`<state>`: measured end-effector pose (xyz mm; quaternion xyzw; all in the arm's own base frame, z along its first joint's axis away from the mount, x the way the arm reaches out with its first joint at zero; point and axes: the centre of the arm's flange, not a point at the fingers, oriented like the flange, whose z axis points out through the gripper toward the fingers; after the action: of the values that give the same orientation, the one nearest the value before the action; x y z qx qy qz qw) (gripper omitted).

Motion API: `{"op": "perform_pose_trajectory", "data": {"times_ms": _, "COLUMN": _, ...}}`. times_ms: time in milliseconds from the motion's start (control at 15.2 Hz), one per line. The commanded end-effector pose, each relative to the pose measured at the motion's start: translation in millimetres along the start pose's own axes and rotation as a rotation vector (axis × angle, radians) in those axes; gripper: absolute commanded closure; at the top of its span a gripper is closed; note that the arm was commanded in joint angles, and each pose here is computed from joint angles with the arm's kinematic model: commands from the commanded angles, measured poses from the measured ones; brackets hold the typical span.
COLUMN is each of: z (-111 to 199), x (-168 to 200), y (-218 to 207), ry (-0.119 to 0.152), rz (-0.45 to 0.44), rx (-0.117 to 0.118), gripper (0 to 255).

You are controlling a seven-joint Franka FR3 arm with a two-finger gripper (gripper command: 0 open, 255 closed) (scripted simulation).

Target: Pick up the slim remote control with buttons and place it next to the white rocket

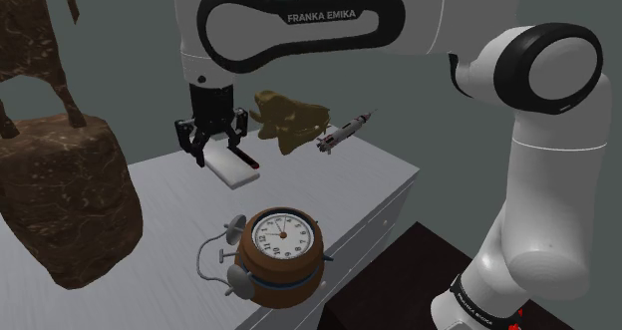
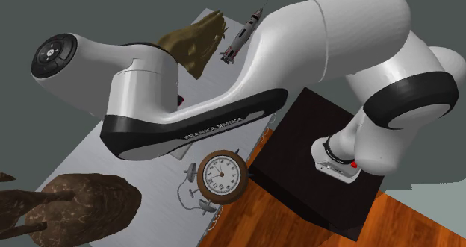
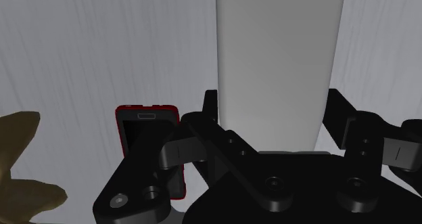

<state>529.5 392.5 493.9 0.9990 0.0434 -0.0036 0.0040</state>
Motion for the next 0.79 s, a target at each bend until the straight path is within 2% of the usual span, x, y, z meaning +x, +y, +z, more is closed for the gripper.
{"op": "perform_pose_trajectory", "data": {"times_ms": 0, "z": -11.0, "x": 0.2, "y": 0.3, "ry": 0.0, "rz": 0.0, "rx": 0.0, "gripper": 255}}
{"op": "perform_pose_trajectory", "data": {"times_ms": 726, "z": -69.1, "x": -0.2, "y": 0.7, "ry": 0.0, "rz": 0.0, "rx": 0.0, "gripper": 255}}
